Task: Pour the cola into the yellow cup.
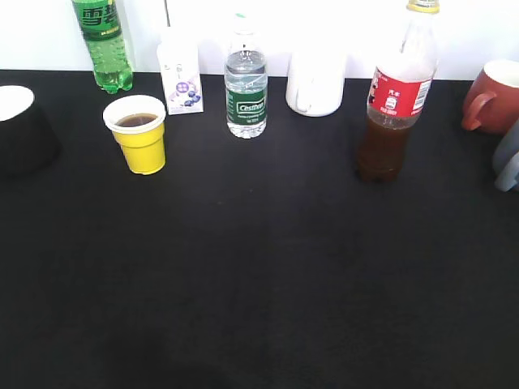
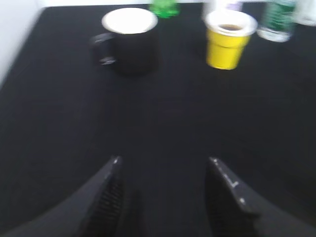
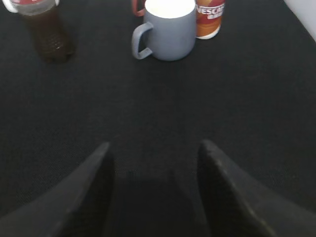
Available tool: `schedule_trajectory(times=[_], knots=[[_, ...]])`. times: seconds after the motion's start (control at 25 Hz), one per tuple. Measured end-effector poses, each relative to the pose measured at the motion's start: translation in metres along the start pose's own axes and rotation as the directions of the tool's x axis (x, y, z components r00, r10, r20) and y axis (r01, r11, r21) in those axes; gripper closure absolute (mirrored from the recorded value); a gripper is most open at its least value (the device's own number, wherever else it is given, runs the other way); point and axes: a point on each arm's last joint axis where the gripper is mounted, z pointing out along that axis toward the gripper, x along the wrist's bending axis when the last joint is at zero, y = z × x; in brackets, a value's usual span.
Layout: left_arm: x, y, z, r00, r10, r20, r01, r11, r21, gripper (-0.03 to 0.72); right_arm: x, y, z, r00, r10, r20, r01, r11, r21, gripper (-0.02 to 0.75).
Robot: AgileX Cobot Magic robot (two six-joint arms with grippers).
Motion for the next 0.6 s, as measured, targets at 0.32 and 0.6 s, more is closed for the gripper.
schedule_trajectory(times=[0.32,0.6], knots=[[-0.001,-0.0004,-0.0007,0.993,-0.052,-0.104,0.051,0.999,-0.008,0.316,0.0002,-0.0001,0.0,1.0,0.002,-0.001,-0.002,1.0,0.001,0.325],[-0.001,-0.0004,-0.0007,0.993,-0.05,-0.104,0.049,0.999,-0.008,0.338,0.0002,-0.0001,0.0,1.0,0.002,-0.001,-0.002,1.0,0.001,0.325]])
